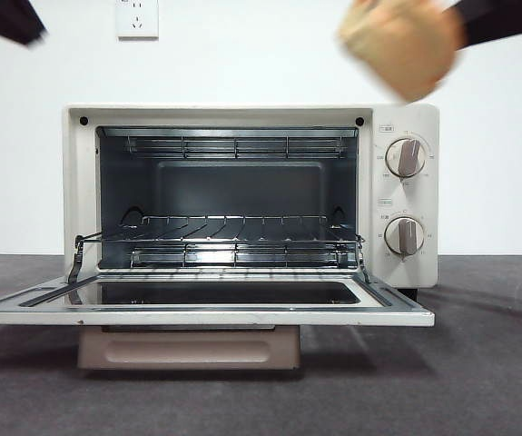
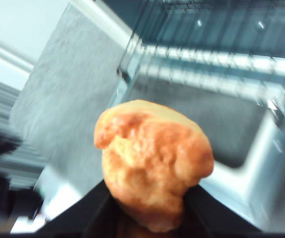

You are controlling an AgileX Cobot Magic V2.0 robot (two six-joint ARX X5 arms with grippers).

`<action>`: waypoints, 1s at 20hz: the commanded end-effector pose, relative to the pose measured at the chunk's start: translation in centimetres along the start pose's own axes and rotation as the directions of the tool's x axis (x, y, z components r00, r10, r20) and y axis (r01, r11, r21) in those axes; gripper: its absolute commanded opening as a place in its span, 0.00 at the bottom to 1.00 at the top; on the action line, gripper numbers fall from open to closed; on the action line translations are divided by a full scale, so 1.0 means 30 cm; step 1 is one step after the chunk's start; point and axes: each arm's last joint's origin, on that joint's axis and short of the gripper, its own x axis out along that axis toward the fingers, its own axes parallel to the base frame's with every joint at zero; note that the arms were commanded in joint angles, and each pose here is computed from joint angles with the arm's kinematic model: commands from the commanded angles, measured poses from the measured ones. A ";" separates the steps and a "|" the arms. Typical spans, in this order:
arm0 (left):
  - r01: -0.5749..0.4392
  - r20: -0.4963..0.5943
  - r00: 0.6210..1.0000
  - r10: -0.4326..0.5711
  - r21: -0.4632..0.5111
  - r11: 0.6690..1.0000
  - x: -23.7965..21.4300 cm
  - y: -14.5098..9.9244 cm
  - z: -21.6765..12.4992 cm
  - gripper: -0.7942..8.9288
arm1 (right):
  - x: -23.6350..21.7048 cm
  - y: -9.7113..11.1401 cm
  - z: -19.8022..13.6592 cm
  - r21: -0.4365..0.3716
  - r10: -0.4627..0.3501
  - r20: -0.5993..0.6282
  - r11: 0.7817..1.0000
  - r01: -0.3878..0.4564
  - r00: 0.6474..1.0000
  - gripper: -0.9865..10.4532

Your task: The left arm flap open the oven, the right arm pick bread and place it into oven, the left arm flap close the oven

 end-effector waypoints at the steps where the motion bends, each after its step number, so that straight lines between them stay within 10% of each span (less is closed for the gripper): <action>1: 0.014 0.068 0.998 -0.012 -0.026 1.000 -0.057 -0.021 -0.001 0.10 | 0.083 0.030 0.036 0.018 0.018 0.056 1.000 -0.020 0.998 0.20; 20: 0.056 0.210 0.977 -0.033 -0.106 0.993 -0.172 -0.053 -0.046 0.10 | 0.444 -0.092 0.104 0.190 -0.123 0.279 0.979 0.071 0.952 0.20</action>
